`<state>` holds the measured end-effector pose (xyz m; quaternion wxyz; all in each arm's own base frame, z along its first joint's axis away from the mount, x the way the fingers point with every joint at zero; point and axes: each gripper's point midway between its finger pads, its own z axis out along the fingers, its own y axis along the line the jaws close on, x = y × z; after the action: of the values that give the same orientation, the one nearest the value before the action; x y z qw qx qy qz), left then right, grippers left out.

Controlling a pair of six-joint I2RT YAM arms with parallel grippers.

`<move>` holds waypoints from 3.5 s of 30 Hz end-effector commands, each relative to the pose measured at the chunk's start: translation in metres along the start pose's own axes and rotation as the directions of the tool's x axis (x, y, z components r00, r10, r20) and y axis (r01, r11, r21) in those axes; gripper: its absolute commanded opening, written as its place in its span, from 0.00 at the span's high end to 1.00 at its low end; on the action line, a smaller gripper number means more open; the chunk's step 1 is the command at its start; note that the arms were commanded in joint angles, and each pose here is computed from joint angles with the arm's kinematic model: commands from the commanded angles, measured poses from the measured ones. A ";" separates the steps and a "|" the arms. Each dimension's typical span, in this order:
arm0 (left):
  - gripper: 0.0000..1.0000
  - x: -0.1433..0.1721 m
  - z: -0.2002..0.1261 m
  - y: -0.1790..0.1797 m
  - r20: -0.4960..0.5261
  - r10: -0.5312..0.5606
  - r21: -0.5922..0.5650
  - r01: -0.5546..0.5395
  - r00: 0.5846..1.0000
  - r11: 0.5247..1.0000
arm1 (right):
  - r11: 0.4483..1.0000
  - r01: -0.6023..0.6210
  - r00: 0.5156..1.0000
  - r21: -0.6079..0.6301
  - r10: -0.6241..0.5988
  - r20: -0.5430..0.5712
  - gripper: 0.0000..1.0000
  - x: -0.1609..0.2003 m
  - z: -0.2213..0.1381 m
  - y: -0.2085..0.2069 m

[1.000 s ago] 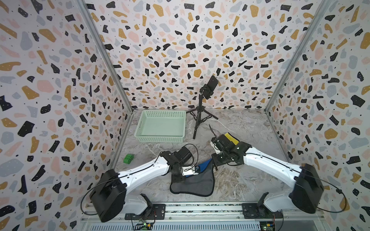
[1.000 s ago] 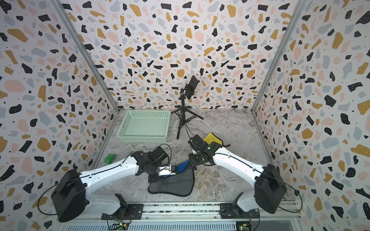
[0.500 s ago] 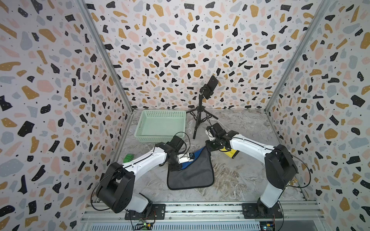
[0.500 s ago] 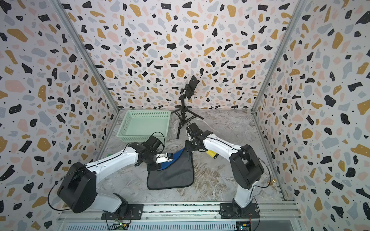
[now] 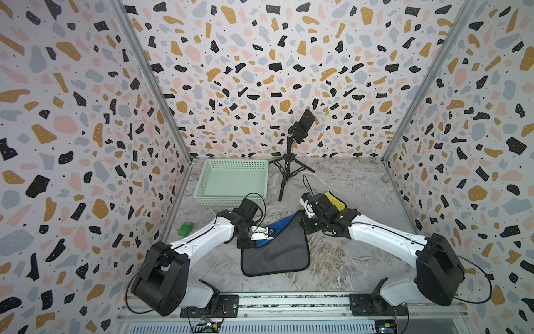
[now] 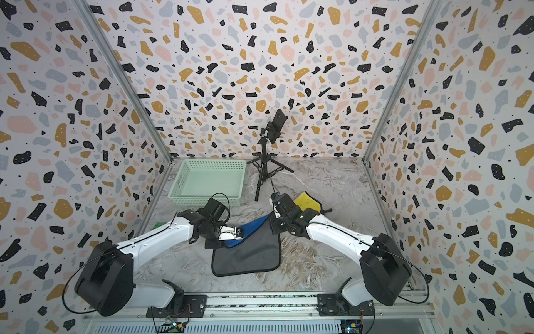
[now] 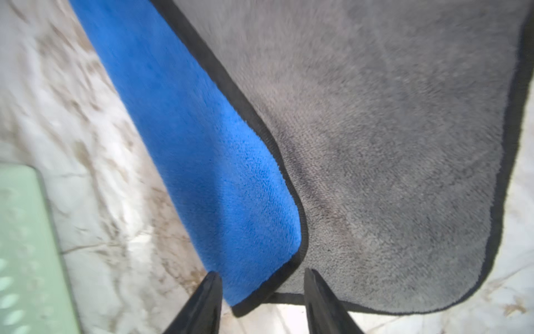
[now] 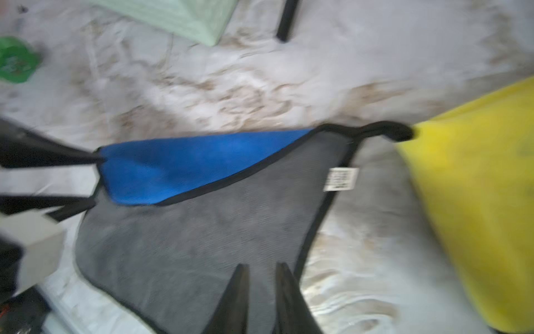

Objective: Fold the square dishcloth
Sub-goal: Flatten out the cleaning item at the center of the board.

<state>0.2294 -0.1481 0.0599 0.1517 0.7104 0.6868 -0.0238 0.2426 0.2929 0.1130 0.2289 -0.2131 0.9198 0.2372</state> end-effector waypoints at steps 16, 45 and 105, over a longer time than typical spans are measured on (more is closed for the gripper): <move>0.67 0.002 0.030 0.025 -0.014 0.113 -0.126 -0.113 0.994 0.985 | 0.994 -0.113 0.938 0.012 0.110 -0.330 0.98 0.136 0.054 -0.015; 0.26 0.027 0.020 0.104 -0.020 -0.430 -0.263 0.410 0.902 0.873 | 0.994 -0.104 0.944 0.028 0.107 -0.312 1.00 0.183 0.006 -0.007; 0.47 -0.007 -0.004 -0.072 0.016 -0.059 -0.069 0.060 0.998 0.996 | 0.962 -0.211 0.965 0.172 0.233 -0.122 1.00 0.000 0.056 -0.074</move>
<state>0.1450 -0.1508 0.0524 0.1542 0.6836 0.7119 -0.0461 0.2896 0.2677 0.0354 0.1371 -0.1035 0.9678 0.1838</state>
